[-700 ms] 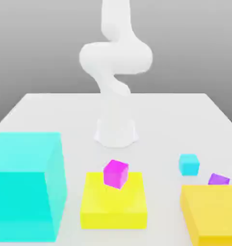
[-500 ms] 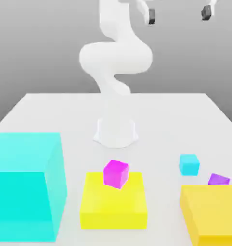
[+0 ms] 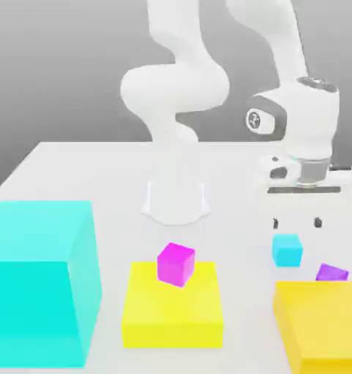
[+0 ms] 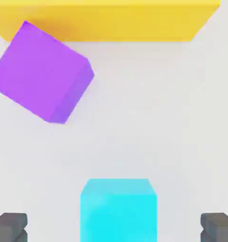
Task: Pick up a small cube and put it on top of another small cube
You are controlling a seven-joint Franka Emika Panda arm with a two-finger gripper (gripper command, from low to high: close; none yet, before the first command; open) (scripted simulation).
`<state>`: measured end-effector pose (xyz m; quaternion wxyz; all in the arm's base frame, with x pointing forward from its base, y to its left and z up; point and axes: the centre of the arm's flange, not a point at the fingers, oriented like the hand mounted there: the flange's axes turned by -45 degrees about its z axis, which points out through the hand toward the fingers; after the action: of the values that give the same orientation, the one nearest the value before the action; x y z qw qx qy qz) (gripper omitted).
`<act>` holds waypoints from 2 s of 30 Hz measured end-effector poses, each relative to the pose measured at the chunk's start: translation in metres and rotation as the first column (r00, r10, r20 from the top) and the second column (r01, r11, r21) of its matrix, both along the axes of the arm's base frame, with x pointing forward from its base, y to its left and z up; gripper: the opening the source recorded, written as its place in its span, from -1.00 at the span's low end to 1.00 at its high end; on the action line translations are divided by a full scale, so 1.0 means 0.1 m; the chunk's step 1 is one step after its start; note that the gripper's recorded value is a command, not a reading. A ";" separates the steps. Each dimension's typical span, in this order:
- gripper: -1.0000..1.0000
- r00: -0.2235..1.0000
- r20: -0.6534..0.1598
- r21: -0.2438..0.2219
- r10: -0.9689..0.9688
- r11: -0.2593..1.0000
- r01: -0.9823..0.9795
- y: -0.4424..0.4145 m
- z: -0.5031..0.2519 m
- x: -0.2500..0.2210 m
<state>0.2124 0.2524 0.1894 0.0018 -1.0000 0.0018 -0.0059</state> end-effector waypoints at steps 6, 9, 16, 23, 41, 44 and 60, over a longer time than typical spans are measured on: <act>0.00 1.000 0.000 0.004 -0.002 1.000 0.002 0.05 -0.20 -0.01; 0.00 1.000 -0.001 0.005 0.000 1.000 0.000 0.05 -0.31 -0.02; -1.00 1.000 -0.010 -0.001 0.005 1.000 -0.005 -0.04 -0.59 -0.06; -1.00 1.000 -0.010 0.000 0.005 1.000 -0.005 -0.04 -0.59 -0.06; -1.00 1.000 -0.005 -0.001 0.008 1.000 -0.008 0.00 0.01 -0.05; -1.00 1.000 -0.013 0.001 0.024 1.000 -0.024 0.00 0.08 -0.03; -1.00 0.850 -0.018 0.063 0.526 0.850 -0.524 0.85 0.81 1.60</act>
<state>0.3721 0.3374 0.2709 0.0309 -0.9620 -0.2709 0.0122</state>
